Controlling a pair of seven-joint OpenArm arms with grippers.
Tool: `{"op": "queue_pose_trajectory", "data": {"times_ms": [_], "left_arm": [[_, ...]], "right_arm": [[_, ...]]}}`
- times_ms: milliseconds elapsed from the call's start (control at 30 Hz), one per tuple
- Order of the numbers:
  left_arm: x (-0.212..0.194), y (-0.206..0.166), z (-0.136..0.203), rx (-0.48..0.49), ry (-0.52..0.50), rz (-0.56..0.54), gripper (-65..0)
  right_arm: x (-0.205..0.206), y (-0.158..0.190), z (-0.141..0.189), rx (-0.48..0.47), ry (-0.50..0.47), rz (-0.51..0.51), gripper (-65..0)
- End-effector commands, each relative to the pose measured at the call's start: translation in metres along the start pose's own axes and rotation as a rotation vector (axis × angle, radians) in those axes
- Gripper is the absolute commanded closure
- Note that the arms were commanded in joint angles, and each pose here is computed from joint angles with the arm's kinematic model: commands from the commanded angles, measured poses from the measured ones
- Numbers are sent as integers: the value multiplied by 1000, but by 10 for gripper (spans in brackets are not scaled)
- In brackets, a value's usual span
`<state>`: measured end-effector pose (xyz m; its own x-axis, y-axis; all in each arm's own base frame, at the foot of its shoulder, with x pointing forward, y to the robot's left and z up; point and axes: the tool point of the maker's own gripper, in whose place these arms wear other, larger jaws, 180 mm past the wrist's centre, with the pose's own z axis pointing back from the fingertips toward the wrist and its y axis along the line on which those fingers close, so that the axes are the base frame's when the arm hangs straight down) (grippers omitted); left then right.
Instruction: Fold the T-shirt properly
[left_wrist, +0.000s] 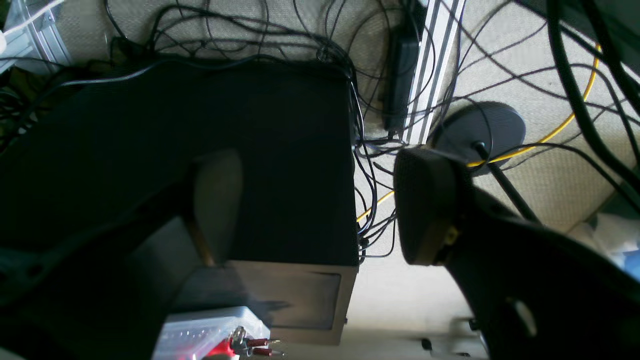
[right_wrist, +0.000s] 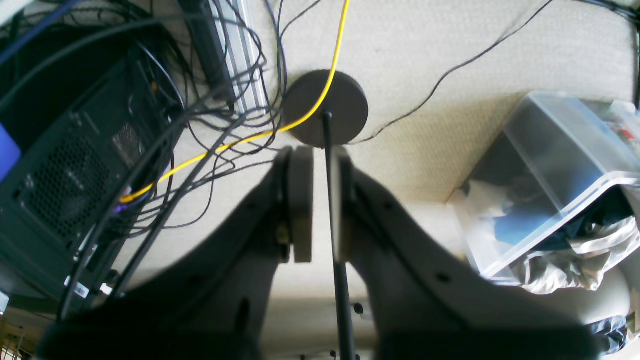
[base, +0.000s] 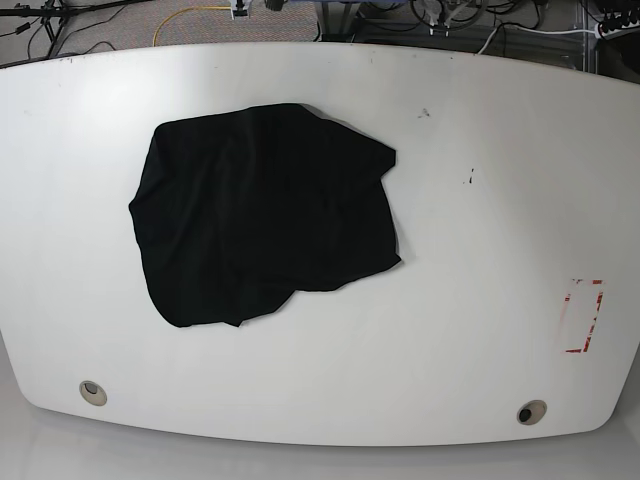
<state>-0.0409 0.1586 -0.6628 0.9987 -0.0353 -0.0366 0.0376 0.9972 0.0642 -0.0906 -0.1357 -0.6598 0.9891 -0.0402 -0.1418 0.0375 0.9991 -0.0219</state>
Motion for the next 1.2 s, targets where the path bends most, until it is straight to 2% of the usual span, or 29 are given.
{"op": "queue_pose_trajectory", "data": {"times_ms": [0,1167], "left_arm": [[-7,3,0,6,14,3,-444],[-3,2,0,5,5,2,-445]], "right_arm": [[-5,-1,0,-2,12,4,-59],[-19,-3,0,-10,37,3,-53]]}}
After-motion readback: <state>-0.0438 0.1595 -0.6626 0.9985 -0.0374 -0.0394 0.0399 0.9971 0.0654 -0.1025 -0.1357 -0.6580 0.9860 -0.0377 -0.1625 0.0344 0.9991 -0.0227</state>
